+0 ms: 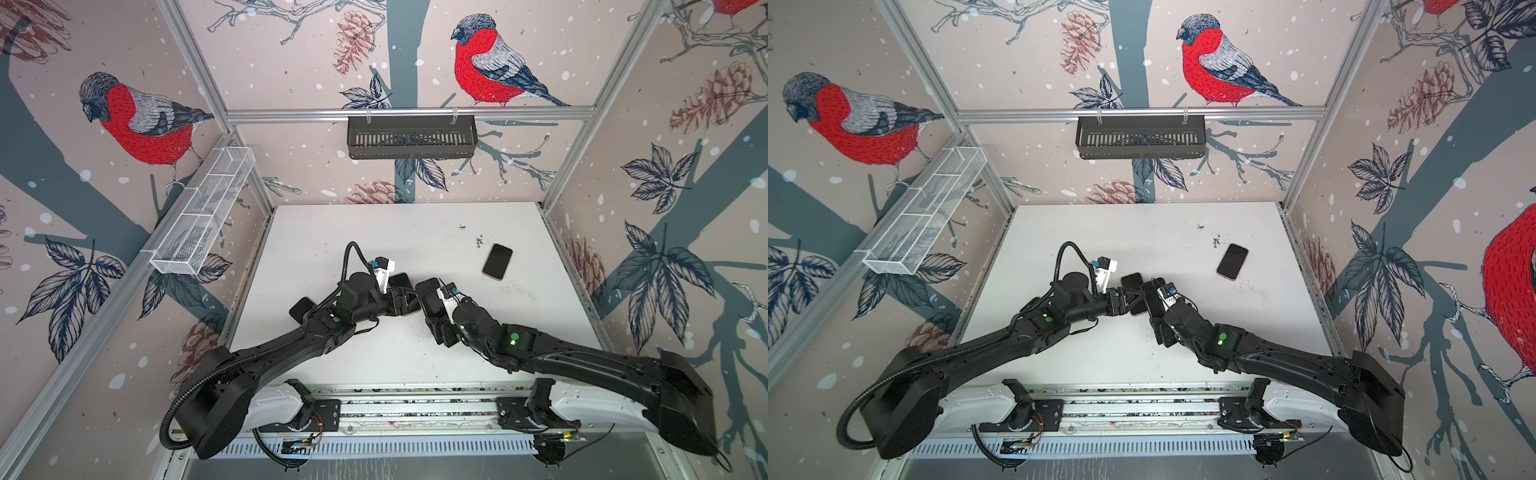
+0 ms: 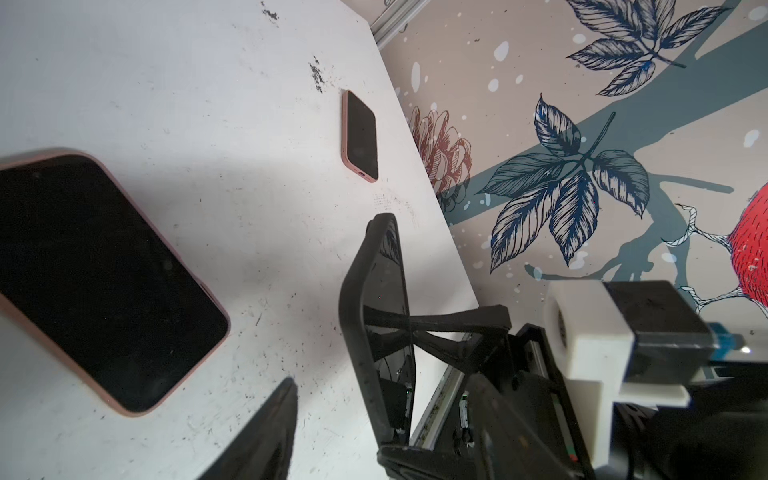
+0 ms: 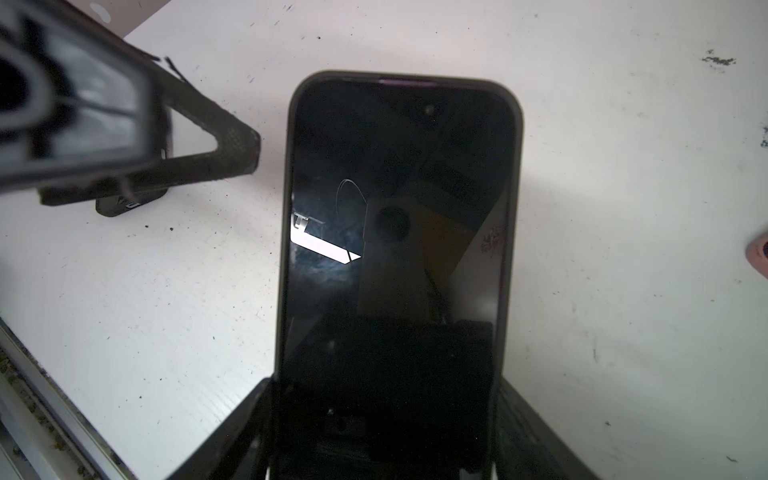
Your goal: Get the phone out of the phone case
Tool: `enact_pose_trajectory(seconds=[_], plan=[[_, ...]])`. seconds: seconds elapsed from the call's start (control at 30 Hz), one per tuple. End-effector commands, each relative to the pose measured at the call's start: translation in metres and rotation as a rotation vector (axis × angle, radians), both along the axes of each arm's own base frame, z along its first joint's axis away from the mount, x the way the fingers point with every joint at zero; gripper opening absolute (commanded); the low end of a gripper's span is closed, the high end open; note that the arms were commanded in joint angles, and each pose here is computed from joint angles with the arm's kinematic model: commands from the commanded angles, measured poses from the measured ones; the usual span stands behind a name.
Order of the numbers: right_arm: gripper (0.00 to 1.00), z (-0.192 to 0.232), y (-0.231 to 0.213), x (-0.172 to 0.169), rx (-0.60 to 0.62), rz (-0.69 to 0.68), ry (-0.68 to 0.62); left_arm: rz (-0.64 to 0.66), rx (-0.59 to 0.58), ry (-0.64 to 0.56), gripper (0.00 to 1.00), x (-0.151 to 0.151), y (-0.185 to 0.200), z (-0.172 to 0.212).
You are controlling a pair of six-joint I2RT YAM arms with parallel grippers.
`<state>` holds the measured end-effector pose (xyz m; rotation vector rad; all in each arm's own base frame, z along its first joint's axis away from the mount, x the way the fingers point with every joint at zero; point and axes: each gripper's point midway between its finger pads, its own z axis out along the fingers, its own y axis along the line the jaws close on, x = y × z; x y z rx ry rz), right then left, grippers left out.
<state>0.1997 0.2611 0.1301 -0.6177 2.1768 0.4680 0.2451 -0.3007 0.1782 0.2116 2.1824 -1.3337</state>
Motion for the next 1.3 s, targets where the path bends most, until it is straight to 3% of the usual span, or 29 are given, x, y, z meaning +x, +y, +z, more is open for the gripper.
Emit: enact_pose_trajectory(seconds=[0.0, 0.4, 0.97, 1.07, 1.2, 1.27], plan=[[0.29, 0.02, 0.008, 0.008, 0.029, 0.004, -0.09, -0.053, 0.033, 0.0, 0.61, -0.004, -0.005, -0.006], [0.26, 0.02, 0.018, 0.001, -0.003, 0.085, -0.138, -0.096, 0.1, 0.006, 0.45, -0.004, -0.009, -0.013], [0.25, 0.017, 0.015, -0.011, 0.003, 0.147, -0.193, -0.161, 0.094, -0.007, 0.02, -0.007, -0.017, -0.011], [0.25, 0.017, 0.015, -0.011, 0.003, 0.15, -0.202, -0.161, 0.09, -0.006, 0.0, -0.007, -0.017, -0.01], [0.43, 0.023, 0.011, -0.005, 0.007, 0.11, -0.229, -0.137, 0.083, -0.01, 0.0, -0.005, -0.015, -0.006], [0.67, 0.031, 0.009, -0.003, 0.027, 0.083, -0.241, -0.093, 0.082, -0.027, 0.0, 0.001, -0.011, 0.002]])
